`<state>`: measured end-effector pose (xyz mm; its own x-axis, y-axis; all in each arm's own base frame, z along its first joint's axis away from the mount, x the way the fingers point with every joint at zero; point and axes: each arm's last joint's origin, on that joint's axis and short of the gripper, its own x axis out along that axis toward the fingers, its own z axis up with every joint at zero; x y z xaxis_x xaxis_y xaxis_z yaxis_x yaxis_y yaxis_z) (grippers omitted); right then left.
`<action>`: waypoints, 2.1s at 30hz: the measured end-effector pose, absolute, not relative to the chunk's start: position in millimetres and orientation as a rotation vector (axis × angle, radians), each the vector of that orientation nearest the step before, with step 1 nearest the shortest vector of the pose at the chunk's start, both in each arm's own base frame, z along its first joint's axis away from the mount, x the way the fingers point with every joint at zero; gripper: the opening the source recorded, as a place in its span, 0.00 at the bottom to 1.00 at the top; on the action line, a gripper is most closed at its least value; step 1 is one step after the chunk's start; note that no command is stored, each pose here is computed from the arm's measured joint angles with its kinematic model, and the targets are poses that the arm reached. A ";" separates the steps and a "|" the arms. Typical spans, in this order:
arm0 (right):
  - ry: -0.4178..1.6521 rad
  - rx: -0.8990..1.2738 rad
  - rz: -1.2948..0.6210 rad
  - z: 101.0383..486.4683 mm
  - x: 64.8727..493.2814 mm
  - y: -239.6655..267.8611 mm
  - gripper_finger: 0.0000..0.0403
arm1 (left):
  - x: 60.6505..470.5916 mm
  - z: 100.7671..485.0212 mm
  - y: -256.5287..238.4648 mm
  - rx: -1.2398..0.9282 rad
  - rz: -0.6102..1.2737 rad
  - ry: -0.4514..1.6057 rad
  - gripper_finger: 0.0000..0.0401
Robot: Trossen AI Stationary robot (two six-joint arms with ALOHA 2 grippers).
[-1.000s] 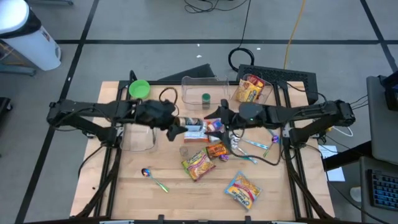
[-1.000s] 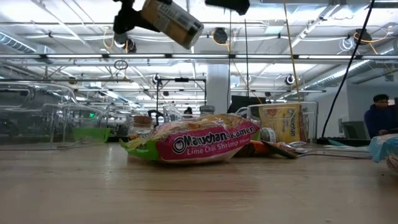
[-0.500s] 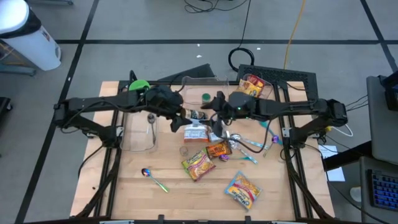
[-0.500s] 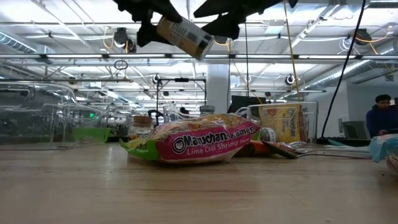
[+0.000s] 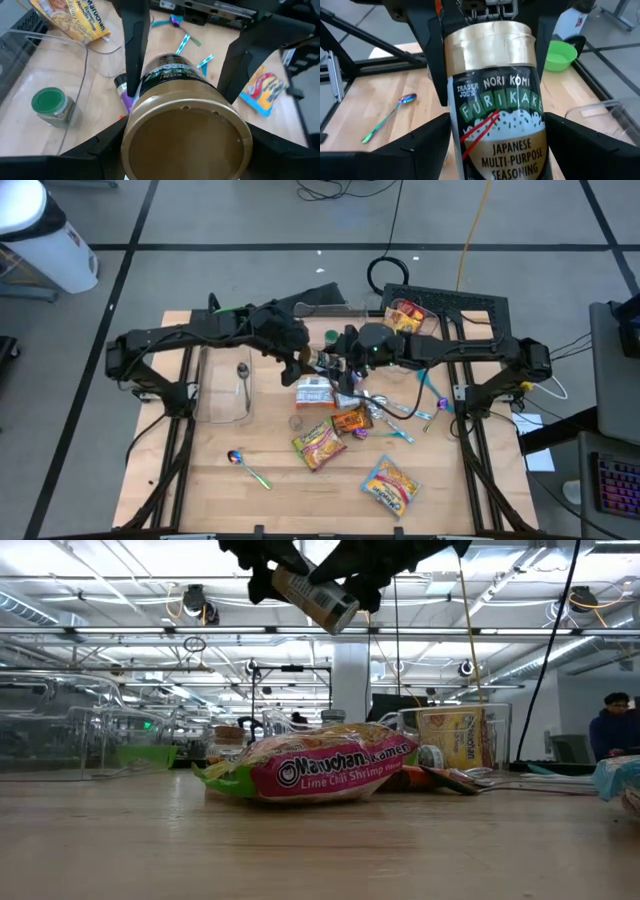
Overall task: Pick & Place Food Item
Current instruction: Put the gold spice bottle into the middle transparent bin
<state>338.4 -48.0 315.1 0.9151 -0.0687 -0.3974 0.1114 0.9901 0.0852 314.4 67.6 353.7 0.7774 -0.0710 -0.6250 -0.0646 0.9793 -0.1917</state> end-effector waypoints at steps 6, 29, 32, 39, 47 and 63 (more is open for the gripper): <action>0.434 0.142 -0.035 312.3 335.5 -56.5 0.75 | 330.2 359.7 71.2 -0.153 -0.031 0.721 0.69; 0.435 0.150 -0.003 311.5 334.5 -62.3 0.68 | 339.9 373.3 68.7 -0.093 -0.069 0.704 0.69; 0.437 0.154 -0.004 311.0 334.8 -62.2 0.68 | 339.0 373.1 68.3 -0.110 -0.066 0.713 0.69; 0.409 0.159 -0.013 312.1 336.6 -62.9 0.68 | 338.1 375.4 67.8 -0.135 -0.055 0.705 0.89; 0.407 0.147 -0.038 312.3 336.5 -63.8 0.68 | 336.7 376.9 68.7 -0.120 -0.030 0.704 0.95; 0.231 0.144 -0.079 350.3 315.9 -66.5 0.68 | 263.1 429.5 91.1 -0.131 0.157 0.582 0.93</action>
<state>315.9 -66.5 350.3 0.9704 -0.0611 -0.2335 0.0942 0.9866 0.1334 263.1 91.1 429.5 0.8241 0.1099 -0.5557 -0.1837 0.9798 -0.0787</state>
